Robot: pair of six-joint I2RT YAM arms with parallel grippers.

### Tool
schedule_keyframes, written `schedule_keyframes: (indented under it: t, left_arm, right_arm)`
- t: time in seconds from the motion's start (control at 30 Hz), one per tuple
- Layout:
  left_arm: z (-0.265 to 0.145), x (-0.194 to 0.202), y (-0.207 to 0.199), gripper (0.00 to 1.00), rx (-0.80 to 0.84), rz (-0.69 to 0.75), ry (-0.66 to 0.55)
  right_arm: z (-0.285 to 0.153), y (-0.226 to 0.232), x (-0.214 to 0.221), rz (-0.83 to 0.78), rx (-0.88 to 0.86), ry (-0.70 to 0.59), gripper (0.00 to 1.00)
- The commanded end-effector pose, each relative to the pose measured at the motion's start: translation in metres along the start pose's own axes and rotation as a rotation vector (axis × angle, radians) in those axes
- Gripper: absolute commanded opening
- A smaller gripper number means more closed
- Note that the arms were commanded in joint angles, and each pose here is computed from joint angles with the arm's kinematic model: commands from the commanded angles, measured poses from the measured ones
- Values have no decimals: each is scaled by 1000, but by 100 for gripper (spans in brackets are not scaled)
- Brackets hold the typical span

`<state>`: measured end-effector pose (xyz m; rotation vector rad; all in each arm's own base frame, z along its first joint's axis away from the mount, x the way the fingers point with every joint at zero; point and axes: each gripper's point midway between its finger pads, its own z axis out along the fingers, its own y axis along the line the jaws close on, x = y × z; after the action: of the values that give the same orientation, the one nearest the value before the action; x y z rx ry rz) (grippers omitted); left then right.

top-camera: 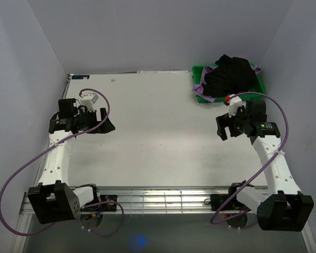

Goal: Fold and stack the trousers
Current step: Grab the trousers from the pile

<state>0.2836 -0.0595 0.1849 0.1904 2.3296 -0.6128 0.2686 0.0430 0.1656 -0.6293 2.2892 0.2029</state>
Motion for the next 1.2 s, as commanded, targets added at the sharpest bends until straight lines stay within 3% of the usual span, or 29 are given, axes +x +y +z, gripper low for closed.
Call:
schedule_keyframes:
  t: [0.0, 0.33, 0.53, 0.57, 0.73, 0.97, 1.07, 1.17]
  left_arm:
    - [-7, -23, -6, 98, 18, 47, -51]
    - [-9, -51, -8, 98, 29, 85, -83]
    - [2, -46, -16, 98, 114, 32, -45]
    - [3, -45, -18, 98, 131, 24, -44]
    - [9, -38, -17, 98, 148, -8, -18]
    - [15, -32, -9, 98, 120, -18, 0]
    - [16, -32, -7, 98, 112, -17, 2]
    - [16, -33, -9, 98, 128, -24, 3]
  right_arm:
    - [-5, -27, -57, -38, 86, -135, 90]
    - [18, -105, -182, -55, 239, -283, 90]
    - [65, -163, -229, -50, 297, -320, 90]
    - [89, -171, -223, -36, 289, -289, 90]
    - [127, -206, -238, -4, 320, -314, 90]
    - [200, -228, -196, 24, 303, -211, 90]
    - [209, -228, -184, 29, 277, -190, 90]
    - [210, -222, -178, 31, 241, -179, 99]
